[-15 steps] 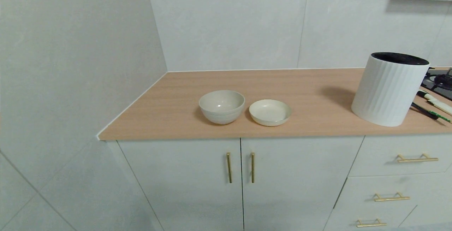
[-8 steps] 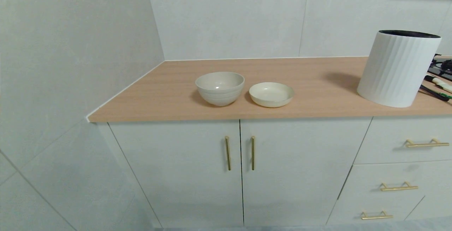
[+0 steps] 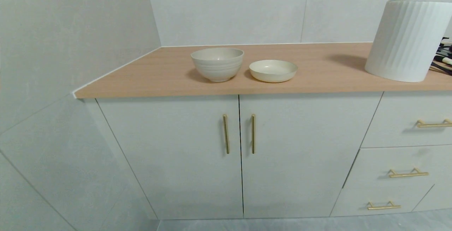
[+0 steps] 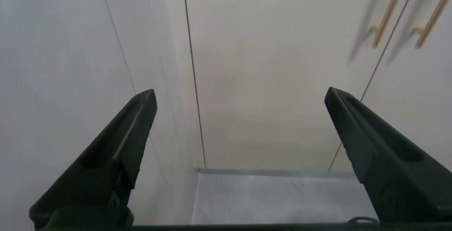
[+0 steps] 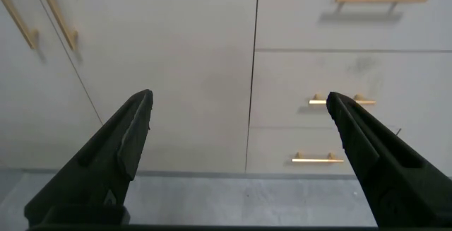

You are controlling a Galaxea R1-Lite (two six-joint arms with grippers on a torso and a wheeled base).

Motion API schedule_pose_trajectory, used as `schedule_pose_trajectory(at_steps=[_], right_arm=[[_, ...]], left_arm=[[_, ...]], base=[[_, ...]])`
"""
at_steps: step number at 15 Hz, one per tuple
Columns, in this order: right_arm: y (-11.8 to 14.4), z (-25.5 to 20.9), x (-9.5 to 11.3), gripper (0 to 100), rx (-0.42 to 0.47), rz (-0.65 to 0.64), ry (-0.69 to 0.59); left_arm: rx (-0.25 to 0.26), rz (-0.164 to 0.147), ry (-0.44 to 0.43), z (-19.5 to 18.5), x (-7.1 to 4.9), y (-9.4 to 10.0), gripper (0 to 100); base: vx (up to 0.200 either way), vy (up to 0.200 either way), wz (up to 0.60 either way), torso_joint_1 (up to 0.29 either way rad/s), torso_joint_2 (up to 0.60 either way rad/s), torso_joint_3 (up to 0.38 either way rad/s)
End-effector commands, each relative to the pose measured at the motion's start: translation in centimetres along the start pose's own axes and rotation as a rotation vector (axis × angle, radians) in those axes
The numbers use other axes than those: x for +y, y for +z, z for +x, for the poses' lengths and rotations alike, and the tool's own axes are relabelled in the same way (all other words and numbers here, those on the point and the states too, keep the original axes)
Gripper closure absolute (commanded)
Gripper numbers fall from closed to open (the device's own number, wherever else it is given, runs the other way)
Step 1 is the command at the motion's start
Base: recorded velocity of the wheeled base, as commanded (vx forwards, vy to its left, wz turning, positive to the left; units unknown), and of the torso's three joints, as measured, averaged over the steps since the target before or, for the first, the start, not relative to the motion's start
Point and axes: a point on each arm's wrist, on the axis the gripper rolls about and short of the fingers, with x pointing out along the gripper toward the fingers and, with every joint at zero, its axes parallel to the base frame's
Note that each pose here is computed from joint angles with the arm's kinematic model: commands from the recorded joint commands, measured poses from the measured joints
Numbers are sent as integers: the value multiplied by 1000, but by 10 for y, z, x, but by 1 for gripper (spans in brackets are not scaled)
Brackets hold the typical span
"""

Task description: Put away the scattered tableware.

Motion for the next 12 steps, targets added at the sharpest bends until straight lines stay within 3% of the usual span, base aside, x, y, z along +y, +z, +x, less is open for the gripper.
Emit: schedule_pose_trajectory(at_steps=[1, 12], right_arm=[[0, 0, 0, 0, 1, 0, 1], [0, 0, 0, 0, 1, 1, -1]], left_arm=[[0, 0, 1, 0, 0, 0, 0], [0, -2, 1, 0, 0, 0, 0]], base=[[0, 0, 0, -100, 378, 271], [0, 0, 0, -9, 37, 25]])
